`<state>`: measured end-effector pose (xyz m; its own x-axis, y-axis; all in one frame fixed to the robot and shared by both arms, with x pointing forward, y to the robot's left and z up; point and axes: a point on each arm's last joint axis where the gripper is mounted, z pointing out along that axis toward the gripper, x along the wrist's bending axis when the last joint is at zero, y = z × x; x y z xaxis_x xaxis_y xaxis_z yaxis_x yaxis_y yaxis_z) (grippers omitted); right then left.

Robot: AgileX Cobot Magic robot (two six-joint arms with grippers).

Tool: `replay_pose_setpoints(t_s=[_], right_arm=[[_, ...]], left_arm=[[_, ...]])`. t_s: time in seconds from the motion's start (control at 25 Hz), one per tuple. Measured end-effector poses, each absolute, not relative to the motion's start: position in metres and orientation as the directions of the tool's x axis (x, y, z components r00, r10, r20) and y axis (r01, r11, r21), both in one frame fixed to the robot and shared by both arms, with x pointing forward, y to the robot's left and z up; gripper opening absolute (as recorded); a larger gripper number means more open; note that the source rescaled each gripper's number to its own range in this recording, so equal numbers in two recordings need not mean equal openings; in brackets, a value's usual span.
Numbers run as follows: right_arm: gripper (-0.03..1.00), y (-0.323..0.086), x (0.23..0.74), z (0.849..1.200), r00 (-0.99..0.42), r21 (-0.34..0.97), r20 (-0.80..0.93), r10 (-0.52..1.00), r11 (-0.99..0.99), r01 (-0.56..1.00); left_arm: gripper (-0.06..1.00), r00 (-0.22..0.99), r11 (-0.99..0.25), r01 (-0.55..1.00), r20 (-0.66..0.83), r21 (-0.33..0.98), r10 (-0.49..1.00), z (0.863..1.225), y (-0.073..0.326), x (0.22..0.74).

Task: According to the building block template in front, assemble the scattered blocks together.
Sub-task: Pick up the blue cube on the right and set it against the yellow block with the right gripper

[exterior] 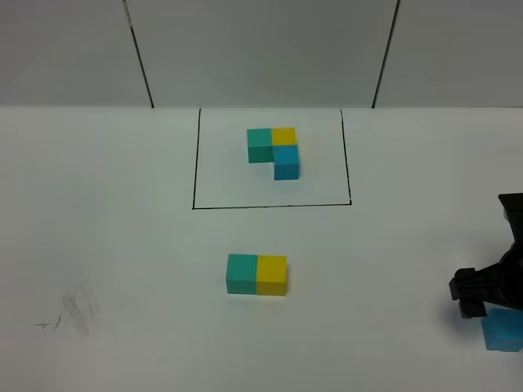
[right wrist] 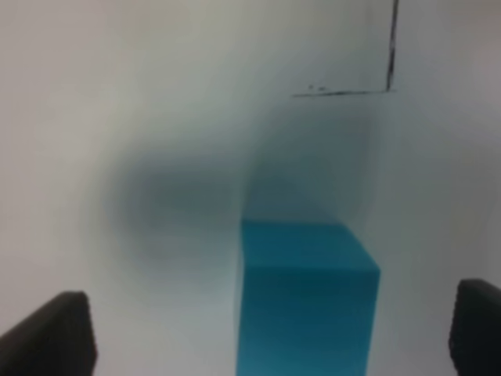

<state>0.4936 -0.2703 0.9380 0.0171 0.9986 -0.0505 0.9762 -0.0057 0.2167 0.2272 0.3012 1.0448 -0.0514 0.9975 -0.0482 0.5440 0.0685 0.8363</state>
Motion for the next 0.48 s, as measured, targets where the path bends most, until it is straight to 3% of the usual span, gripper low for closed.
replay_pose_setpoints(t_s=[0.48], right_arm=[[0.80,-0.278,0.488,0.925,0.024,0.218,-0.032,0.999,-0.016,0.976]], left_arm=[[0.63,-0.051,0.068,0.544,-0.048,0.836,0.998,1.045,0.301,0.227]])
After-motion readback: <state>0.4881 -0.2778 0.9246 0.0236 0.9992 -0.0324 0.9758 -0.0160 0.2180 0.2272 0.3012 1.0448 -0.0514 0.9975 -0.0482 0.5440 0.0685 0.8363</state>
